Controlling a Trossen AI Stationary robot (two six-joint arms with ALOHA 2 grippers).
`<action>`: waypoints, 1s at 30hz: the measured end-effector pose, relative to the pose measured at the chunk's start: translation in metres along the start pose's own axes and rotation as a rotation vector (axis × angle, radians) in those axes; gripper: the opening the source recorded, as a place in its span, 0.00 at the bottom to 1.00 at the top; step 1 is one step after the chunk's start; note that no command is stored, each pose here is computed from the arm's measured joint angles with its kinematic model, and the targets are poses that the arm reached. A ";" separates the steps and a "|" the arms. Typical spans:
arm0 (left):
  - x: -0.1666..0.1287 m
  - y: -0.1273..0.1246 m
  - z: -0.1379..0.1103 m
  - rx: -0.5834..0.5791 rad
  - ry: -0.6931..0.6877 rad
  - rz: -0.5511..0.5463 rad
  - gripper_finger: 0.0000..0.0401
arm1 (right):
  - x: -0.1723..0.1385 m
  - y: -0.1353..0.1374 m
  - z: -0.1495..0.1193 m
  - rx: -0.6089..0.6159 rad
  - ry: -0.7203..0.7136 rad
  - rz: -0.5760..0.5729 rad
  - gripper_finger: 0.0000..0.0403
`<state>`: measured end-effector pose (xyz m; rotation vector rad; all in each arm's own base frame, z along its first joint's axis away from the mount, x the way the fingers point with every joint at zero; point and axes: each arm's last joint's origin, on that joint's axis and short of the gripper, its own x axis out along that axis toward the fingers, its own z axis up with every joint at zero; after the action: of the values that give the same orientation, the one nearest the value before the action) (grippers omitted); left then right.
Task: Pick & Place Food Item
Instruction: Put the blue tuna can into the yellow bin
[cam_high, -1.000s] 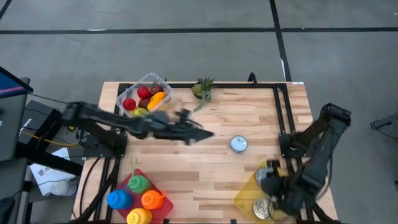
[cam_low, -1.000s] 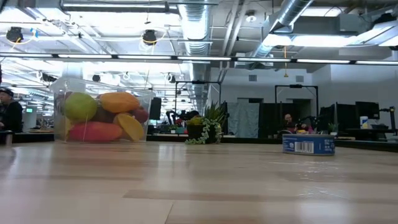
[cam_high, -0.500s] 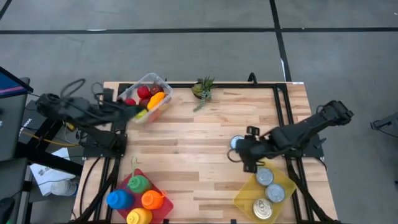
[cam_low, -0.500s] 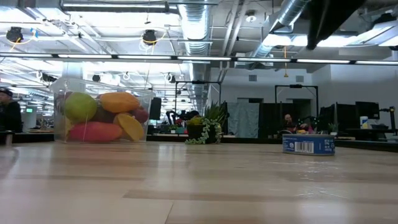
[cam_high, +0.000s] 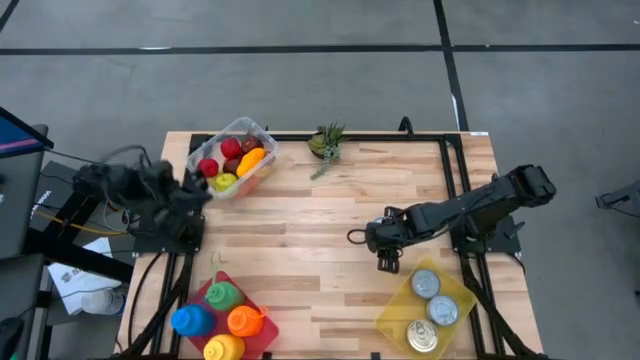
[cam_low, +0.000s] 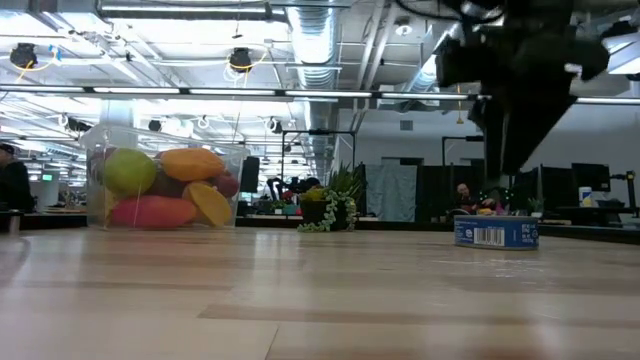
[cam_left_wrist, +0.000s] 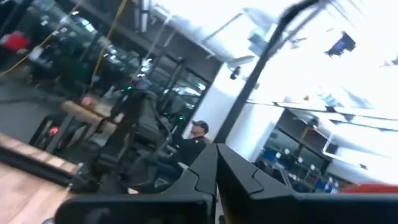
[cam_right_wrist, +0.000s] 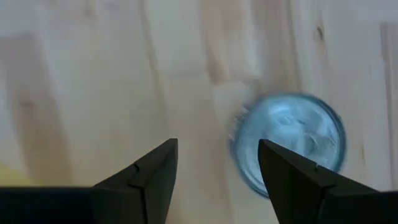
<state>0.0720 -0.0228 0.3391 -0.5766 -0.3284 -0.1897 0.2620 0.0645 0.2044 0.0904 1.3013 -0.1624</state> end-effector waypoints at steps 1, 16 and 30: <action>0.000 0.005 -0.010 0.017 -0.007 -0.016 0.00 | 0.003 -0.003 -0.001 0.008 0.009 -0.006 0.53; -0.017 0.075 -0.113 0.002 -0.031 -0.021 0.00 | 0.014 -0.014 0.001 -0.017 -0.031 0.000 0.53; -0.021 0.109 -0.094 0.126 0.001 0.012 0.00 | 0.034 -0.022 -0.014 0.022 -0.010 -0.011 0.53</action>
<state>0.1052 0.0161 0.2031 -0.4539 -0.3339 -0.1568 0.2540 0.0424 0.1687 0.1013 1.2901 -0.1863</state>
